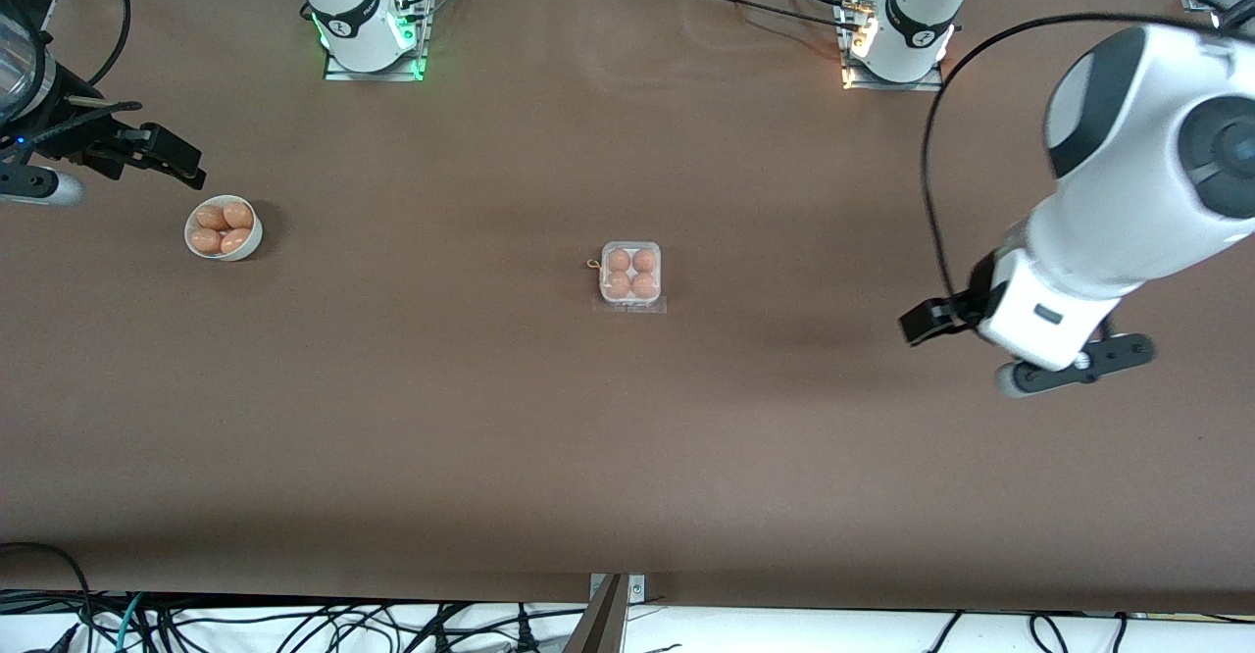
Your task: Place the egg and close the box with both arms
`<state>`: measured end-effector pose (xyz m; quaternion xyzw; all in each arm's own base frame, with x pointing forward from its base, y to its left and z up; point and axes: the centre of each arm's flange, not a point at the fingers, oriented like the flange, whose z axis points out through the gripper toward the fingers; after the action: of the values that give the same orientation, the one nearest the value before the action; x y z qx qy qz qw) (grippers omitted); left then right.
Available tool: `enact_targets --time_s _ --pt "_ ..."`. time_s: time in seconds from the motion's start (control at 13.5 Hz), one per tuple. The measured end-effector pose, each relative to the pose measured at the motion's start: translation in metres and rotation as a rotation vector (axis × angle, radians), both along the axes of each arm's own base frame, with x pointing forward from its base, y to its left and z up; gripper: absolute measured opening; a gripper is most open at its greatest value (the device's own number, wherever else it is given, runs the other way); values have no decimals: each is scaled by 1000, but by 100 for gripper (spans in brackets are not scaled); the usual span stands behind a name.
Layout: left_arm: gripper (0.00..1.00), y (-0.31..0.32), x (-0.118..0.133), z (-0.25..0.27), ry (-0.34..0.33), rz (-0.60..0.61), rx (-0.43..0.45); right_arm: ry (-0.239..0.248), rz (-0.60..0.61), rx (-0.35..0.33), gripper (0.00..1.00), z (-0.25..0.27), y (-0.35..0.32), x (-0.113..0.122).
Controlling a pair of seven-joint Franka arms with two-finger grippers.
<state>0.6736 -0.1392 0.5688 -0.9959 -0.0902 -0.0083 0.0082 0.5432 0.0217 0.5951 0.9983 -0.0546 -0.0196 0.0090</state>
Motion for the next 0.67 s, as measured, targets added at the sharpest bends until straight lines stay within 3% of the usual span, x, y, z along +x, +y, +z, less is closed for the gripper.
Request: enact_targets --time_s 0.3,0.67 --pt "100 59 -32 38 -1 -135 52 0 0 0 100 0 0 0" --pt "100 122 -74 45 38 -162 43 0 0 0 100 0 0 0"
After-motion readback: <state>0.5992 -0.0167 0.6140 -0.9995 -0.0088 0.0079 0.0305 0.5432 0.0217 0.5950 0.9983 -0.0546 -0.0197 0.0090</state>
